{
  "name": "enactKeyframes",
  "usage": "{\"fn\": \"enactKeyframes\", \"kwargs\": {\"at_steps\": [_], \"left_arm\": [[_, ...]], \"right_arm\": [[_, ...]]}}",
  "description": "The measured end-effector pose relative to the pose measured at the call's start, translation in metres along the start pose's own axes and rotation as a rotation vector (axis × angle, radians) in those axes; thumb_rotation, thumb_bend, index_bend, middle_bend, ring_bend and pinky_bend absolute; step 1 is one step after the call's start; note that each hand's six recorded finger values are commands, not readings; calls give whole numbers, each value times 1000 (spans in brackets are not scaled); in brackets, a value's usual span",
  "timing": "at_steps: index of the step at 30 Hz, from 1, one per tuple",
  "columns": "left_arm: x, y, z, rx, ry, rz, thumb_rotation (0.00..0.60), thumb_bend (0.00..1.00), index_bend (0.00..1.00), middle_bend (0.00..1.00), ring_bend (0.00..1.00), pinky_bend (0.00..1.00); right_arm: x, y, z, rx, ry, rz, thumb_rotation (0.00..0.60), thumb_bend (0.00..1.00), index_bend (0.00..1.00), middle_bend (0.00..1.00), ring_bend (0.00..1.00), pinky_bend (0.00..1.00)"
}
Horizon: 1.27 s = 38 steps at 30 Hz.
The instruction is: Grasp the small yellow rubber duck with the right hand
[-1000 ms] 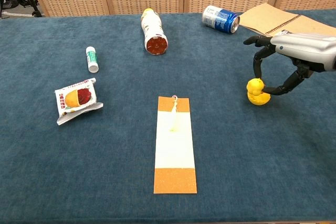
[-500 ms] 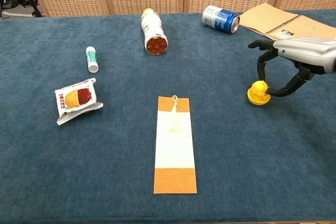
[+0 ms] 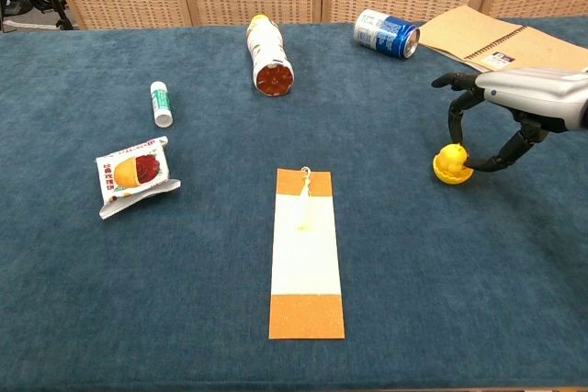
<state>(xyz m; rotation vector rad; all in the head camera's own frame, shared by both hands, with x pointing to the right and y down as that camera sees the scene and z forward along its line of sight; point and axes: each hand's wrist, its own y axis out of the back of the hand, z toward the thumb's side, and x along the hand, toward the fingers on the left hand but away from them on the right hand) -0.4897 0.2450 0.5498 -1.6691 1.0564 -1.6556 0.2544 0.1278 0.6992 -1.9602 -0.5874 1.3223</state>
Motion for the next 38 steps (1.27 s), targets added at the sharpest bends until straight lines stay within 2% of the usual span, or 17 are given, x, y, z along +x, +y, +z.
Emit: {"fn": "enactKeyframes", "kwargs": {"at_steps": [14,20,22,24,26,29,33,38], "left_arm": [[0,0,0,0,-2,1,600,0,0,0,0,0],[-1,1,0,-3,-4,4,600,0,0,0,0,0],[-1,2,1,-5,-5,6,600,0,0,0,0,0],[-1,2,0,-6,-5,10,600,0,0,0,0,0],[-2,4,0,-6,-4,17,600,0,0,0,0,0],[-2,6,-1,-2,-3,36,600,0,0,0,0,0],[-4,7,-1,1,-10,46,600,0,0,0,0,0],[-7,10,2,15,-14,56,600,0,0,0,0,0]], "right_arm": [[2,1,0,11,1,-2,600,337,389,0,0,0],[9,10,3,1,13,-29,600,330,349,0,0,0],[16,17,2,6,18,-53,600,251,255,0,0,0],[25,25,0,12,16,-89,600,67,73,0,0,0],[34,32,-5,22,3,-129,600,0,3,0,0,0],[54,45,-18,38,-37,-219,600,0,0,0,0,0],[96,61,-44,52,-126,-354,600,0,0,0,0,0],[151,64,-74,49,-235,-429,600,0,0,0,0,0]]}}
